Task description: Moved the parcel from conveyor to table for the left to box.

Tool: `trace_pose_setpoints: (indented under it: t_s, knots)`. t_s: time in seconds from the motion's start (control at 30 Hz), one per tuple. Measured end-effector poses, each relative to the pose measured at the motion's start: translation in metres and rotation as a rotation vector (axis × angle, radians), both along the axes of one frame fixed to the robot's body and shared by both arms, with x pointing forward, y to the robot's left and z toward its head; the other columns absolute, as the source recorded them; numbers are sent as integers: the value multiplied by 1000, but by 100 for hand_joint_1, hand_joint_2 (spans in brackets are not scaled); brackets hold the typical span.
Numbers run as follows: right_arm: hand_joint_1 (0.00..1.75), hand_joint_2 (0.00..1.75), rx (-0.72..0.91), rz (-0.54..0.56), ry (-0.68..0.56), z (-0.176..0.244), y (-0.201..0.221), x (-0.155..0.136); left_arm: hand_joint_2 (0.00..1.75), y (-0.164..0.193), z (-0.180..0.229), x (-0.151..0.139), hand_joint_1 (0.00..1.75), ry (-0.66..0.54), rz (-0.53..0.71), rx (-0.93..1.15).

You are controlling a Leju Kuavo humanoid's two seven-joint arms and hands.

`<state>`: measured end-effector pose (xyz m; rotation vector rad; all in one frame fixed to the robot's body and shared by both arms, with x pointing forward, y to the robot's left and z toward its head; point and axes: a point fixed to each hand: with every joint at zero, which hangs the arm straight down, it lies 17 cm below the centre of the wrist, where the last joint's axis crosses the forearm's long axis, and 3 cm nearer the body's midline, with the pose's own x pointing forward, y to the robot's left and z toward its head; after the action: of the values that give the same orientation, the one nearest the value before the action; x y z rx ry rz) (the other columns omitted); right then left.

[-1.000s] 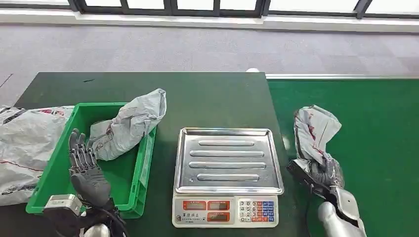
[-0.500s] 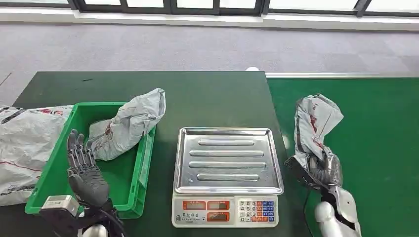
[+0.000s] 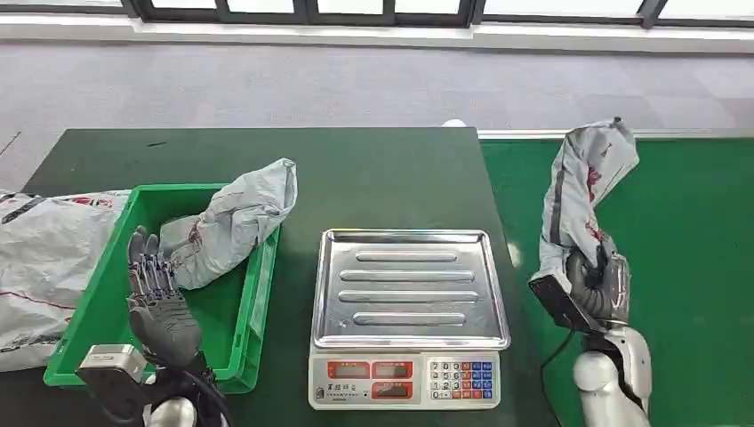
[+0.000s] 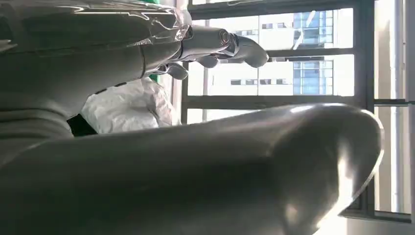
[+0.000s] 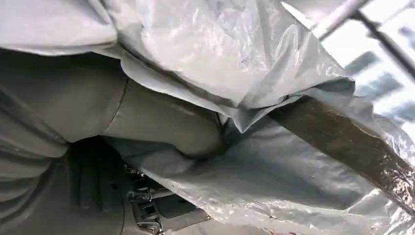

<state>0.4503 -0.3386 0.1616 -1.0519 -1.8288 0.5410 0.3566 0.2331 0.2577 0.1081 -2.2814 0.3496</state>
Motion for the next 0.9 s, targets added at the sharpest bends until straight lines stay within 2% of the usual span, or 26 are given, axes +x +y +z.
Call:
trace_pose_setpoints:
  t_s: [0.2,0.37,0.47,0.6,0.67,0.8,0.9]
  knots:
    - [175,175,41,182,-178,76,83,13,0,-3,1,9,0,-2,-11,-6]
    - [175,175,133,314,-160,95,135,17,0,-6,-2,11,0,5,-16,-8]
    - [175,175,164,394,-103,90,164,18,0,-8,-4,12,0,11,-15,-9]
    - [175,175,175,448,-83,87,190,17,0,-8,-5,12,0,14,-12,-11]
    - [175,175,200,485,-34,78,203,19,0,-8,-6,13,0,17,-10,-11]
    - [175,175,240,573,161,25,246,22,0,-4,-7,13,0,25,15,-12]
    - [175,175,233,619,319,-28,278,14,0,-2,-8,13,0,31,35,-10]
